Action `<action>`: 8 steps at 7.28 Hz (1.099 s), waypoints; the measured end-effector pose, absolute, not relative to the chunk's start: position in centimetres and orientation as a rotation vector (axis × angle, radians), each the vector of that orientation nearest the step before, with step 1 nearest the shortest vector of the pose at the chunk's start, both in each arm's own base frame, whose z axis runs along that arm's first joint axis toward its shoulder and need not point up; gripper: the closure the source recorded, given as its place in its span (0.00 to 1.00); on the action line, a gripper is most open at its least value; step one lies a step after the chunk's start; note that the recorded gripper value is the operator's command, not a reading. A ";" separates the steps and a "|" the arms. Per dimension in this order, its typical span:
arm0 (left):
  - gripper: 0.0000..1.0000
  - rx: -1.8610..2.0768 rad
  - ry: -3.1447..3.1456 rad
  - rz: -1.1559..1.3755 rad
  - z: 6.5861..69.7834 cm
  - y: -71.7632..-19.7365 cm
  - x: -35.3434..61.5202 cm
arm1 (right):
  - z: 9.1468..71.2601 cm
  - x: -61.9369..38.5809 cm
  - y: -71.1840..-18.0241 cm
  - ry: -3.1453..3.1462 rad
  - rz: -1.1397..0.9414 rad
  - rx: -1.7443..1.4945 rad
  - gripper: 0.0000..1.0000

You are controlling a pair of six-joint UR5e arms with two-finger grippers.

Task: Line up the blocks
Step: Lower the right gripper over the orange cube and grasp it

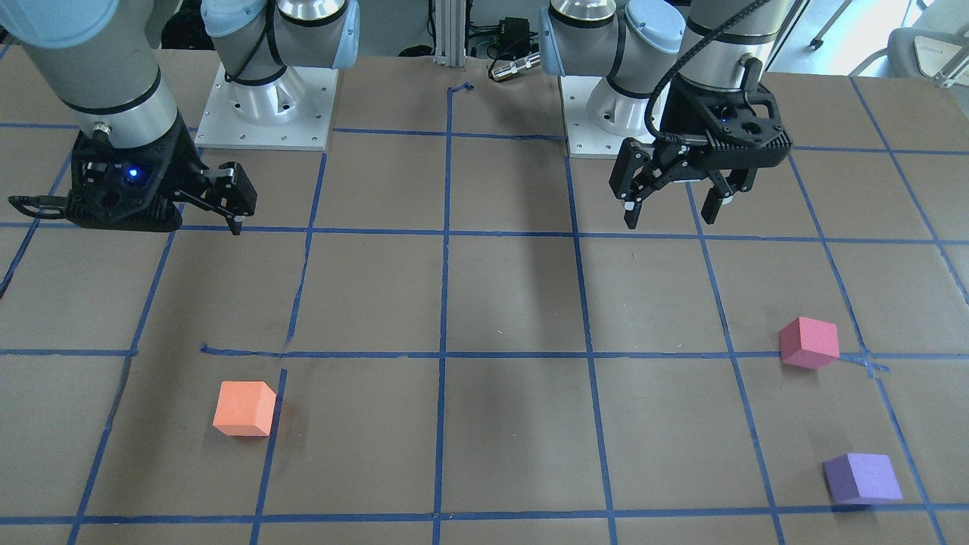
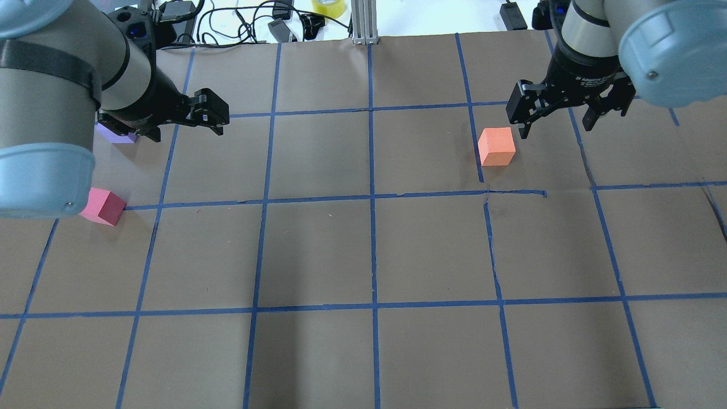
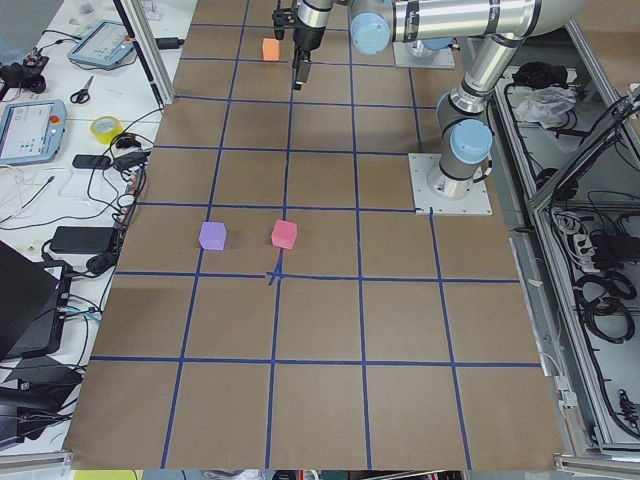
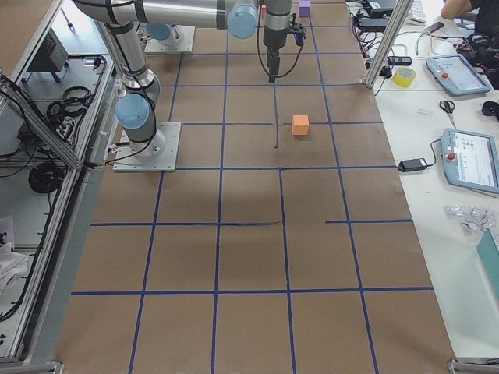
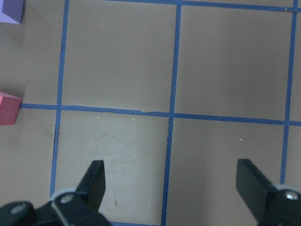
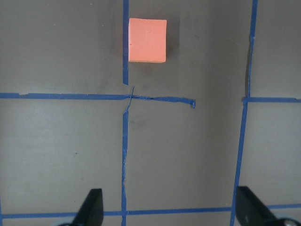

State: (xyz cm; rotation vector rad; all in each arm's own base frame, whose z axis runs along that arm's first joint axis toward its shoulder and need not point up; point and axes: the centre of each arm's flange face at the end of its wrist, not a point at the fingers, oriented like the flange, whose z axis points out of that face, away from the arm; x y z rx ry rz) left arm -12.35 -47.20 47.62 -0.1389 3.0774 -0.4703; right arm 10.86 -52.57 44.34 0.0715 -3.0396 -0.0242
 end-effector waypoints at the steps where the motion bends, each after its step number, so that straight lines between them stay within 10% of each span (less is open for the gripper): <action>1: 0.00 -0.141 3.073 -0.503 47.8 -47.4 -12.3 | 42.9 10.8 -54.1 -3.039 0.003 0.115 0.00; 8: 0.00 -0.141 3.079 -0.483 46.7 -46.9 -12.4 | 28.6 7.2 -63.7 -3.146 0.037 0.008 0.00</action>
